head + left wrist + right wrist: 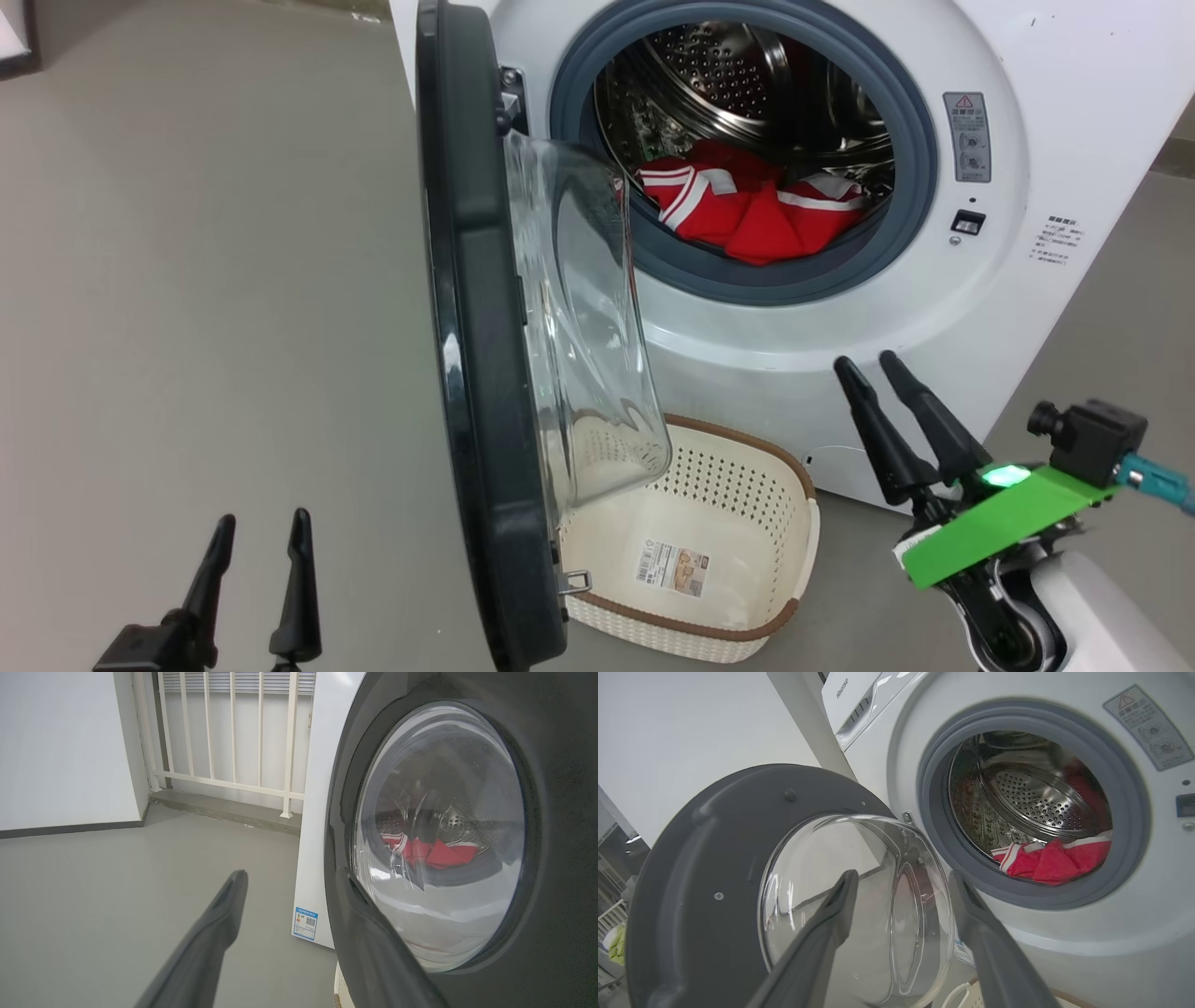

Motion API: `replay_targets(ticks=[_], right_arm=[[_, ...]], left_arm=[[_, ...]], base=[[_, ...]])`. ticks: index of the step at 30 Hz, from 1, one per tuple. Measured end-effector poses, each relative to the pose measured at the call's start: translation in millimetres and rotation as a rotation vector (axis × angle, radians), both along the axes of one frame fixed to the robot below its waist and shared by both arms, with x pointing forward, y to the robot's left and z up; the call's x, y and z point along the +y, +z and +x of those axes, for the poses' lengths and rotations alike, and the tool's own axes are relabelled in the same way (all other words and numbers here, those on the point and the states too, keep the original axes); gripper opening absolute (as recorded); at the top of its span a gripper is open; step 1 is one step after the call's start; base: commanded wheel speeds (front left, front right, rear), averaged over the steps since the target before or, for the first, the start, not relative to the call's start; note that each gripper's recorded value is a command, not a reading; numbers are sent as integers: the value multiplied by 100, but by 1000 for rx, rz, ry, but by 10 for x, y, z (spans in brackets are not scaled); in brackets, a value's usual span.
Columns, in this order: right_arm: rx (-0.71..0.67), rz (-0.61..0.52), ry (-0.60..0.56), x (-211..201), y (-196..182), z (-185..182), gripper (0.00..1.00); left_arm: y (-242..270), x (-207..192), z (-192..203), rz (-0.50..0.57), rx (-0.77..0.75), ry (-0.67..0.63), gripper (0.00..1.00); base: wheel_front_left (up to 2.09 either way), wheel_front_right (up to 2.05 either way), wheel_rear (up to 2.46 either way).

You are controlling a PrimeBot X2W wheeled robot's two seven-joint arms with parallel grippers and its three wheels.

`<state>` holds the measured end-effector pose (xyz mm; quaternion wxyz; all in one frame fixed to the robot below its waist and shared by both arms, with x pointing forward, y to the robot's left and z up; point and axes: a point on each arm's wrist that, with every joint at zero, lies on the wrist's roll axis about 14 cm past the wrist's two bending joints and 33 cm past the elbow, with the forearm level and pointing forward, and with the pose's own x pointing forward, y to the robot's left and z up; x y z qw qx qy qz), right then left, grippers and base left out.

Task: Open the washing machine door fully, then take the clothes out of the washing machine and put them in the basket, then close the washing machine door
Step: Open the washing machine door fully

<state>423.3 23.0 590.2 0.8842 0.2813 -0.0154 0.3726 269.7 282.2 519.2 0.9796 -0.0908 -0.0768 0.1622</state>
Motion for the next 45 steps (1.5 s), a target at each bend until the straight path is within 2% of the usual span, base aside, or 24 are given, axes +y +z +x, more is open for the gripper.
replay_targets(ticks=[4,17,45], right_arm=[[14,-8,-57,-85,-148,40,100],[-95,-204,-154,-201,-327,153,100],[-12,-283,-151,-214,-769,-63,100]], left_arm=[[6,4,-10,4,0,1,100],[11,-2,-22,10,5,2,100],[38,-21,0,16,0,-6,100]], base=[[0,0,0],[0,0,0],[0,0,0]])
